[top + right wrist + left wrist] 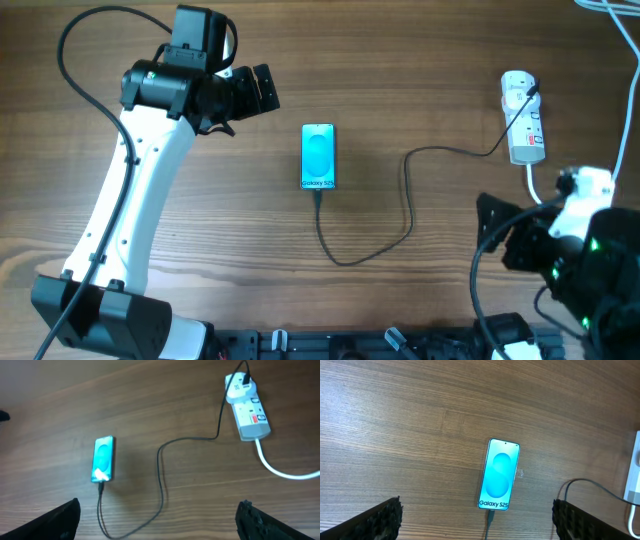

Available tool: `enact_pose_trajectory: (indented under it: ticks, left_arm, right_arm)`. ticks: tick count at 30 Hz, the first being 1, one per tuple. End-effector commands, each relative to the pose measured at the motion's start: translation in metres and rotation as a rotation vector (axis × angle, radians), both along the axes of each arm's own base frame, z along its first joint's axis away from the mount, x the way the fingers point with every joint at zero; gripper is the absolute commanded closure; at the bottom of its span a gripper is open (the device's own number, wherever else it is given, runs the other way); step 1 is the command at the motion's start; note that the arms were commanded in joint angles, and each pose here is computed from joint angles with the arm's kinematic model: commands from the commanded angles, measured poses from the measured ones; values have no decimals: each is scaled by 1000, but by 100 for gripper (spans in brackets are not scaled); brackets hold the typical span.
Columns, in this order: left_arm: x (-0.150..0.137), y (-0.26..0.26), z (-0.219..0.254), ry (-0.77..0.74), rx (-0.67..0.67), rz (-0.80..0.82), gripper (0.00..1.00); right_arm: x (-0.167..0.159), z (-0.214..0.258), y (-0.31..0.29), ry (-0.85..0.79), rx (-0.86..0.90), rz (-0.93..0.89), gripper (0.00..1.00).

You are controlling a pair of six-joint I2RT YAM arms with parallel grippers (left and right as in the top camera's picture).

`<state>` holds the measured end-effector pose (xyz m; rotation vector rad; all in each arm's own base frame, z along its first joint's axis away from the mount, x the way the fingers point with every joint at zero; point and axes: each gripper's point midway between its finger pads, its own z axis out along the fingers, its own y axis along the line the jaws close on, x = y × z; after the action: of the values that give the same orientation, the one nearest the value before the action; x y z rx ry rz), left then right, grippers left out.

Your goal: Plug charger to phone and switch on socket

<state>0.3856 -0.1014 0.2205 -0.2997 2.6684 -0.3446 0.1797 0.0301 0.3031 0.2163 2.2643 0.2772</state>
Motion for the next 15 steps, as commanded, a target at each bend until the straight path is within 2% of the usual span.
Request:
enact_pose_trajectory:
  ticks: [1,5,13,15]
  left_arm:
    - [1,1,-1,0,11,12,0]
    - [1,1,-1,0,11,12,0]
    - [1,1,-1,0,11,12,0]
    - [1,1,-1,0,11,12,0]
  right_arm:
    - [-15,-6,-2,12,-14,16,0]
    - [-26,-13,-3,43,-21,18,0]
    - [-41,-6,-6,-22,-43,45,0]
    - [-49,-4,3,-38,-2,90,0]
